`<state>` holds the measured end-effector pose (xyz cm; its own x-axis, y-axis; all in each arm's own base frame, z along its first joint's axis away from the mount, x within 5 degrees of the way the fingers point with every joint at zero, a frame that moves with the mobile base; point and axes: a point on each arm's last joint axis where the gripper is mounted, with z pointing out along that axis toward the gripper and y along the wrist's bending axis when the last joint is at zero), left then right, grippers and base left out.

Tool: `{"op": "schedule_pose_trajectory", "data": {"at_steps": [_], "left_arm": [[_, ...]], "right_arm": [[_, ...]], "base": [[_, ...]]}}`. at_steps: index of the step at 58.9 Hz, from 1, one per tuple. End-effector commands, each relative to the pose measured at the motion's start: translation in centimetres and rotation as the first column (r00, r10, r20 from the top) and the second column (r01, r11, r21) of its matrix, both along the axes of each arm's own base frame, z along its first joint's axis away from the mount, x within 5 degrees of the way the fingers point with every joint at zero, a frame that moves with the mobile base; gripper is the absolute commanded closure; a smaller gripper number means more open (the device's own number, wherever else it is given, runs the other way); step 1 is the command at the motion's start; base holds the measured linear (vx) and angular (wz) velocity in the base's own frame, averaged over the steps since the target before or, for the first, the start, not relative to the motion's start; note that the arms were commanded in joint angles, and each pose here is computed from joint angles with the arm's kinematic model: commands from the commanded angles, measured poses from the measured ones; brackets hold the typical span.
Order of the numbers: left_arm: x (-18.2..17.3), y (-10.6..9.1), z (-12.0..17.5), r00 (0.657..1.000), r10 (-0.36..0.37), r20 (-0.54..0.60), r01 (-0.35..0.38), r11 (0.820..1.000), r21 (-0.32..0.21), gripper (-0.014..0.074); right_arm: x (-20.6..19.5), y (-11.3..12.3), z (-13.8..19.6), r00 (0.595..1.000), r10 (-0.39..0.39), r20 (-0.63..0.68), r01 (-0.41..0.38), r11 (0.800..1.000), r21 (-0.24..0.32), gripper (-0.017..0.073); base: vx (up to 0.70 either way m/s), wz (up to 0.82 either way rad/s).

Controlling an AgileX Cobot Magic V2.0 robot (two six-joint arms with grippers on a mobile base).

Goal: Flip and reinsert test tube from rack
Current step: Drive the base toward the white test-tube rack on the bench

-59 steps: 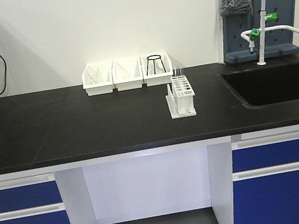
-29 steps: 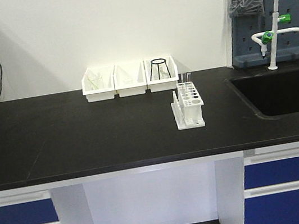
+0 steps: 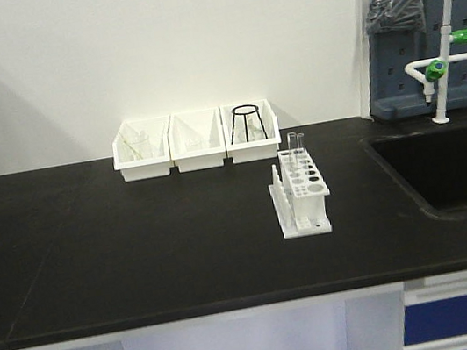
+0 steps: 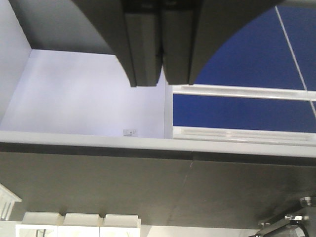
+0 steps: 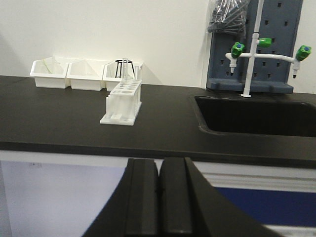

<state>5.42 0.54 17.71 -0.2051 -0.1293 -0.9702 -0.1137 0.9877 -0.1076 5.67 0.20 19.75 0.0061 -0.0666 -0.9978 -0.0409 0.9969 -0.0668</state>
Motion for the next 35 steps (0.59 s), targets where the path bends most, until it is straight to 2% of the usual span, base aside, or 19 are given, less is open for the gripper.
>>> {"op": "schedule_pose_trajectory", "data": {"at_steps": [1, 35], "left_arm": [[0.07, -0.08, 0.85, 0.995, -0.012, 0.099, 0.011, 1.000, 0.005, 0.0600], [0.07, -0.08, 0.85, 0.995, -0.012, 0.099, 0.011, 1.000, 0.005, 0.0600]], "right_arm": [[-0.09, 0.11, 0.71, 0.996, 0.012, 0.084, -0.012, 1.000, -0.009, 0.0568], [-0.09, 0.10, 0.70, 0.997, 0.012, 0.083, -0.012, 1.000, -0.009, 0.0568]], "base": [[0.35, 0.03], [0.40, 0.01]]}}
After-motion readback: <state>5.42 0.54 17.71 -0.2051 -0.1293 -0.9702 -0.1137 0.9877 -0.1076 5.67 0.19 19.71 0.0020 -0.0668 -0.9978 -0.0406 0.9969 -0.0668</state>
